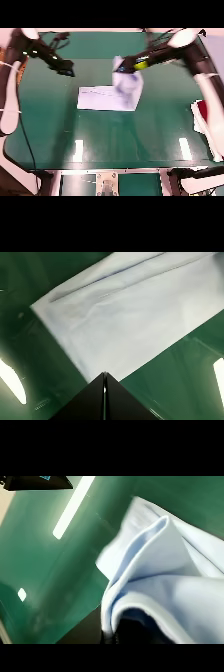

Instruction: Fold the shirts.

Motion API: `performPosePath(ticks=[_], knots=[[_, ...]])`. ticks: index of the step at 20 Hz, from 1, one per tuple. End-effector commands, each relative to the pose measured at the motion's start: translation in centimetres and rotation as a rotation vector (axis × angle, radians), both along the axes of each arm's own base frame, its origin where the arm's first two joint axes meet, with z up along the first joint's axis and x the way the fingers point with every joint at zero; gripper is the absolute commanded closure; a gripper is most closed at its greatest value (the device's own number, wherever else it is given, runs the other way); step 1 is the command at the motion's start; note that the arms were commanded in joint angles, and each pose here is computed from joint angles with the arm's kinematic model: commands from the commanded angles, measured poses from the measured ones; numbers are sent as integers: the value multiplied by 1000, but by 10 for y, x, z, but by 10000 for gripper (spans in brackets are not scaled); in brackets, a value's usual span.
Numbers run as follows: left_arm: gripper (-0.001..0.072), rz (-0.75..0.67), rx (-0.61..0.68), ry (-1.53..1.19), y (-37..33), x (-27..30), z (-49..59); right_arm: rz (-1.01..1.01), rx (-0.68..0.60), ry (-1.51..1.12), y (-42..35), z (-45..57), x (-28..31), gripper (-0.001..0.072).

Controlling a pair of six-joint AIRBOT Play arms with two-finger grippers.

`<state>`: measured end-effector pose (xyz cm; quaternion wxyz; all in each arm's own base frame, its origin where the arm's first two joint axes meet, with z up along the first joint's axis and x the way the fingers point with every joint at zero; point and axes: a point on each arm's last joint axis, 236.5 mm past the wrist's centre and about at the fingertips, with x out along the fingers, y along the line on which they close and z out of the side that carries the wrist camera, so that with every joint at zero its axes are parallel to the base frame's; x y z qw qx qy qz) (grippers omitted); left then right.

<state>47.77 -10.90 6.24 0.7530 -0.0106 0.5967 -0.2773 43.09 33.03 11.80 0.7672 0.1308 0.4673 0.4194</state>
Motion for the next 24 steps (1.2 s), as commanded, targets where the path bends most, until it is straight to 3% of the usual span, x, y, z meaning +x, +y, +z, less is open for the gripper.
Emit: performPosePath(ticks=[1,2,3,5,6,8,12,16,19,24], knots=[[679,62,51,22,56,-4,1,-75,127,-41,128,-56,3,581],[679,68,52,21,61,-4,1,-112,167,-3,156,-79,-1,312],[680,71,52,24,64,-4,1,-131,182,34,170,-98,-5,177],[679,68,51,30,66,-6,1,-113,185,84,162,-98,-7,209],[679,64,46,31,65,-6,2,-94,180,101,142,-85,-2,298],[679,59,24,29,60,-6,4,-75,141,113,81,-61,15,346],[679,58,22,29,59,-6,4,-197,-64,257,-84,-68,36,338],[679,60,22,29,59,-6,4,-380,-127,441,-187,-126,26,175],[679,60,22,28,60,-6,4,-436,-118,535,-183,-188,2,174],[679,73,20,27,59,-5,4,-367,69,599,-99,-219,-8,194]])
